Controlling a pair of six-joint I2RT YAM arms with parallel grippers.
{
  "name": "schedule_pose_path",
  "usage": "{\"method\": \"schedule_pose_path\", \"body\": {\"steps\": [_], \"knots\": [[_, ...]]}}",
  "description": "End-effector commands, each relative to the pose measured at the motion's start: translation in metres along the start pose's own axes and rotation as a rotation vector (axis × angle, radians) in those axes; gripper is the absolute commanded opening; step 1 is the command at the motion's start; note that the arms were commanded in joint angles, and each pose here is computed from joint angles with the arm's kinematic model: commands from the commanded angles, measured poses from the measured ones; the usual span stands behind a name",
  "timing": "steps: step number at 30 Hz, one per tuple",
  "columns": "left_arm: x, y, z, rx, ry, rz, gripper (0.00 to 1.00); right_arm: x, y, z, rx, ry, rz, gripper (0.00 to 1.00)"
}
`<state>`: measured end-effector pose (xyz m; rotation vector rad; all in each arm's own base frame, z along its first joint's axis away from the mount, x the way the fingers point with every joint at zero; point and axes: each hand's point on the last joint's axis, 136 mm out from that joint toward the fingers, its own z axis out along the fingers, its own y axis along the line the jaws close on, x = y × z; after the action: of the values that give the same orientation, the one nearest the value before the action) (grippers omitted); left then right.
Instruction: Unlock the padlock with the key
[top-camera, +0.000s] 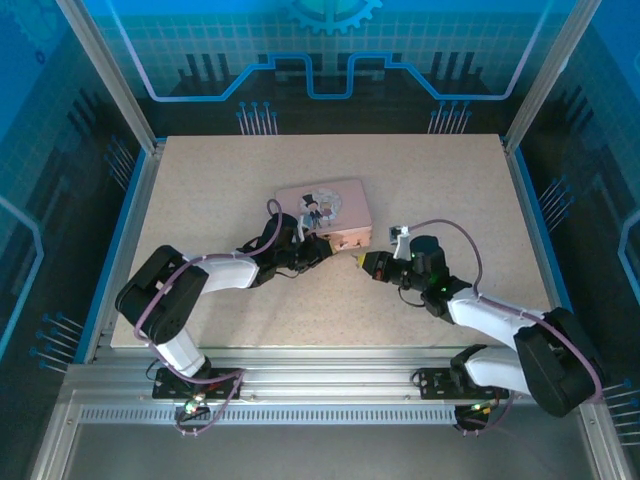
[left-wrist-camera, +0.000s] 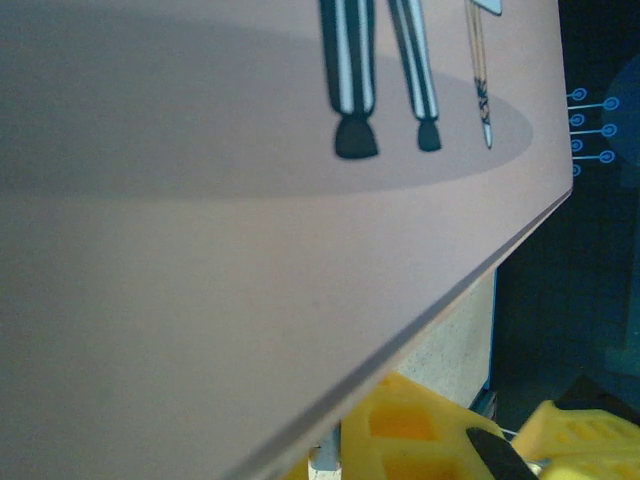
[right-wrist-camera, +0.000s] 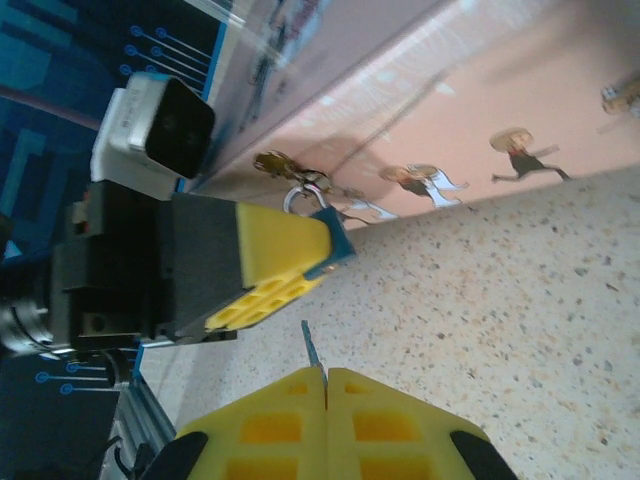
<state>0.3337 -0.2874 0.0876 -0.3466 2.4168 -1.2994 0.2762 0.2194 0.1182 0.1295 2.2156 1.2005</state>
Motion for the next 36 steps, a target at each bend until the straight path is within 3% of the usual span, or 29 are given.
{"method": "schedule_pose_path", "body": {"steps": [1,18,36], "knots": [[-0.009,-0.02,0.001,0.08,-0.02,-0.009,0.0,-0.004,0.004,0.005,-0.016,-0.051,0.028,0.0],[-0.011,-0.019,0.006,0.098,-0.024,-0.035,0.0,0.006,0.001,0.04,-0.069,-0.048,0.159,0.0],[-0.012,-0.022,0.008,0.128,-0.026,-0.05,0.0,-0.004,0.004,0.052,-0.105,-0.094,0.238,0.0]]}}
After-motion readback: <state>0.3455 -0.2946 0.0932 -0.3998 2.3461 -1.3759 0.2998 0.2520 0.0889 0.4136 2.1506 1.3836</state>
